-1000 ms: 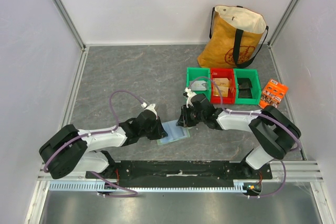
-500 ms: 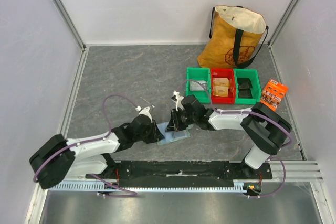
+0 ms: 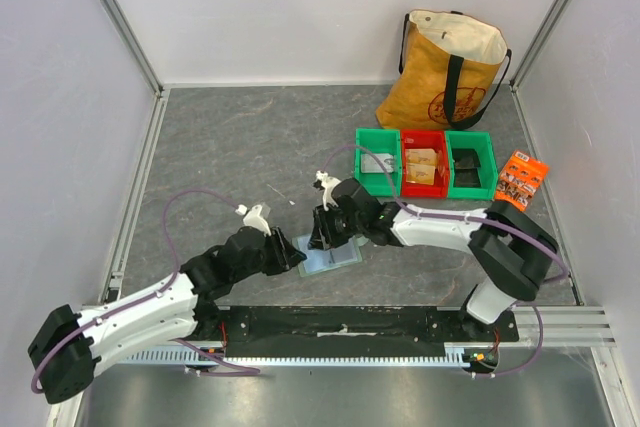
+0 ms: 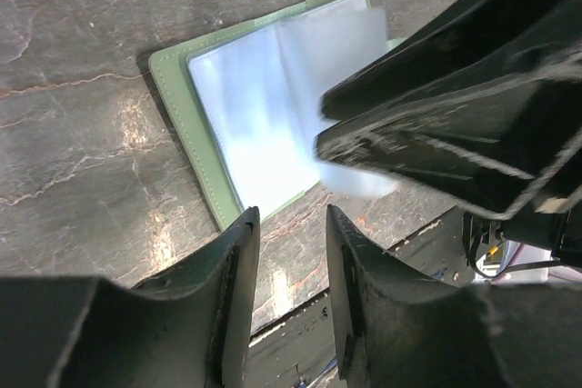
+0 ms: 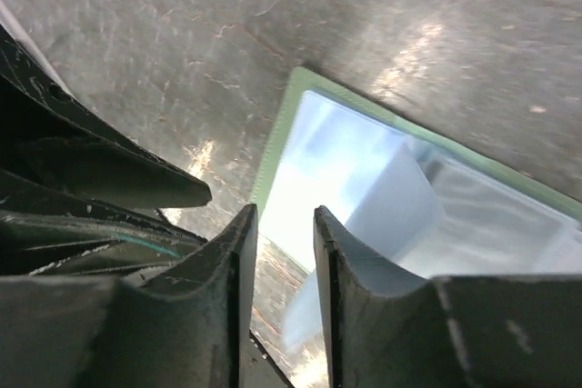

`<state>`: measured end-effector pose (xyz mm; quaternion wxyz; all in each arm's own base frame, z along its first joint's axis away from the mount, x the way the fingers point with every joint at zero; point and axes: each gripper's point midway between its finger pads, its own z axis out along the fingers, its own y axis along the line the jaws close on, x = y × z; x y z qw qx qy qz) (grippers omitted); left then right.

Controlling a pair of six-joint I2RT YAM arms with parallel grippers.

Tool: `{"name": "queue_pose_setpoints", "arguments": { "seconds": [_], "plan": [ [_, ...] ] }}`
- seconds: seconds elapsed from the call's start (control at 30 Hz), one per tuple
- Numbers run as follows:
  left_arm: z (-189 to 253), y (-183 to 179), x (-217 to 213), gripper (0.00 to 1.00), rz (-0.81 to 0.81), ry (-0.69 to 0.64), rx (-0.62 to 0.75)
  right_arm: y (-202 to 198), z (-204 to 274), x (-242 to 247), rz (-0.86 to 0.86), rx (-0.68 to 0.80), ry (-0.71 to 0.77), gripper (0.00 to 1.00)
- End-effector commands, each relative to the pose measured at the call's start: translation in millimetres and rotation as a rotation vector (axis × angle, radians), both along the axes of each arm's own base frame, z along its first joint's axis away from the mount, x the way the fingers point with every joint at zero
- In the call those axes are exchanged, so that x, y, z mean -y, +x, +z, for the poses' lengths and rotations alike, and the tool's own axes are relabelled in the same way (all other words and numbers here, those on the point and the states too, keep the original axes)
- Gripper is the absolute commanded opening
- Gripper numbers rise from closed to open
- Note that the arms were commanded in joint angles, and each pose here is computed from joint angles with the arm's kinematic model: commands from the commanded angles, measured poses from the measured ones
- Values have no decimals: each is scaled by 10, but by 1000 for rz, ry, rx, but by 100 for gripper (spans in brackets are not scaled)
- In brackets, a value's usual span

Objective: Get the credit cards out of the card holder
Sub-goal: Remove the credit card from the card holder.

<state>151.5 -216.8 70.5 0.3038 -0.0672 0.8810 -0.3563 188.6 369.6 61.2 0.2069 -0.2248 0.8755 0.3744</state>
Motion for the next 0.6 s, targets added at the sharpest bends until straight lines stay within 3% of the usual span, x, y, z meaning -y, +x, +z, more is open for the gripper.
{"name": "queue_pose_setpoints", "arguments": {
  "seconds": [0.0, 0.17, 0.57],
  "plan": [
    [211, 30, 96, 43, -9, -35, 11, 334, 433, 241, -101, 178, -32, 41],
    [412, 71, 204, 47, -49, -47, 37, 495, 584, 565, -194, 231, -21, 59],
    [-188, 119, 91, 45, -25, 164, -64, 397, 29, 786, -205, 88, -102, 59]
  ]
}}
